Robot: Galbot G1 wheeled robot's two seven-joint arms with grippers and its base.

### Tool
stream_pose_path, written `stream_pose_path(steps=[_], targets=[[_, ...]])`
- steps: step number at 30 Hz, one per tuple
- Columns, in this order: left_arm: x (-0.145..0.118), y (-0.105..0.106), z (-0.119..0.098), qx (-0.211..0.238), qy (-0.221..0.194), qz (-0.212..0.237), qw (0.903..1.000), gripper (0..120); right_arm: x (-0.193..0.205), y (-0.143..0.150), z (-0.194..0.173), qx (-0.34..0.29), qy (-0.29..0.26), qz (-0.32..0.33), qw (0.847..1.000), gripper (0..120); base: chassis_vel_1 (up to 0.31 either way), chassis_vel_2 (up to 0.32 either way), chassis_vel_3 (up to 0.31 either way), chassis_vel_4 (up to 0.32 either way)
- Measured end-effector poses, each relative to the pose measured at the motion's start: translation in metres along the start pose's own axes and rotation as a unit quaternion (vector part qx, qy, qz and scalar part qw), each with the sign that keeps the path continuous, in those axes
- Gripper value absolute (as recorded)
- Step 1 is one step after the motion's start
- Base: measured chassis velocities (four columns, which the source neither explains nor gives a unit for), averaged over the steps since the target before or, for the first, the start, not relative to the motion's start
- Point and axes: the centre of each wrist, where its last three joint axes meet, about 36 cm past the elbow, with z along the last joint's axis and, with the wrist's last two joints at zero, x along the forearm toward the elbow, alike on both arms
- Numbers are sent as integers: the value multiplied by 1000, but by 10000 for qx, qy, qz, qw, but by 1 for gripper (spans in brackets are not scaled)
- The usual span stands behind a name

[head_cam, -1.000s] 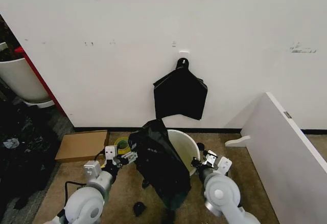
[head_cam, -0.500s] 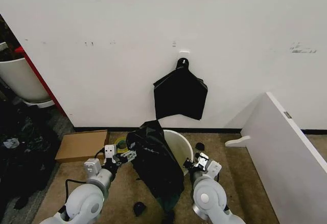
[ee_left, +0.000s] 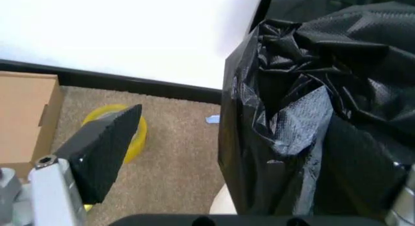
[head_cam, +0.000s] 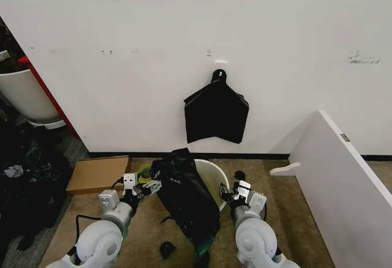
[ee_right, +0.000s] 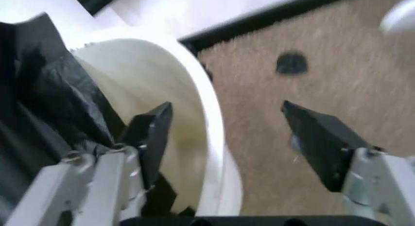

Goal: Place the garbage bag over the trash bin.

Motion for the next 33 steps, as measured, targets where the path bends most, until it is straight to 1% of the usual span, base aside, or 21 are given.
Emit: stream_pose_path(steps=[1,2,4,5,6,7,9,10,12,13,15,17,19,21,23,25,27,28,29,31,33], targets=[[1,1,1,1,-1,-22,10000,100,5,-3,-2,162,-140,-135,9997,73,0,0,0,0],[2,1,1,-1,-1,-33,10000,100,9,-5,-4,267,-230,-239,9991,74,0,0,0,0],[4,0,2,-25,-6,-41,10000,100,23,-11,-13,588,-559,-630,9947,82,0,0,0,0],[4,0,2,-25,-6,-41,10000,100,23,-11,-13,588,-559,-630,9947,82,0,0,0,0],[4,0,2,-47,-13,-44,10000,100,31,-14,-20,746,-705,-883,9908,86,0,0,0,0],[4,0,3,-74,-18,-42,10000,100,41,-17,-30,873,-784,-1230,9854,93,0,0,0,0],[4,0,4,-142,-25,-45,9999,100,53,-17,-48,939,-695,-1836,9760,98,0,0,0,0],[4,0,5,-163,-29,-44,9999,100,56,-17,-53,947,-651,-1985,9733,99,0,0,0,0],[4,-1,7,-249,-43,-28,9997,100,58,-17,-71,1137,-462,-2618,9573,100,0,0,0,0],[4,-1,7,-249,-43,-28,9997,100,58,-17,-71,1137,-462,-2618,9573,100,0,0,0,0],[4,-1,8,-339,-41,4,9994,100,55,-16,-82,1364,-330,-2946,9452,100,0,0,0,0],[5,-2,10,-503,-74,47,9987,100,49,-7,-94,1402,-17,-3195,9372,100,0,0,0,0],[5,-1,11,-629,-106,70,9979,100,36,5,-98,1438,233,-3281,9334,100,0,0,0,0],[5,-1,12,-656,-113,77,9978,100,30,9,-98,1493,281,-3287,9321,100,0,0,0,0],[5,0,12,-704,-112,88,9974,100,14,22,-97,1660,348,-3310,9283,100,0,0,0,0],[4,2,13,-770,-116,120,9969,100,-3,44,-98,1895,386,-3378,9211,100,0,0,0,0],[3,2,14,-799,-138,143,9966,100,-9,55,-102,2046,340,-3445,9156,100,0,0,0,0],[2,2,14,-800,-149,152,9966,100,-13,61,-103,2127,321,-3469,9129,97,0,0,0,0],[2,2,14,-800,-149,152,9966,100,-13,61,-103,2127,321,-3469,9129,97,0,0,0,0],[2,0,16,-787,-149,167,9966,100,-22,72,-106,2265,303,-3475,9094,90,0,0,0,0],[1,-1,17,-779,-145,176,9967,100,-28,79,-107,2363,310,-3460,9075,81,0,0,0,0]])
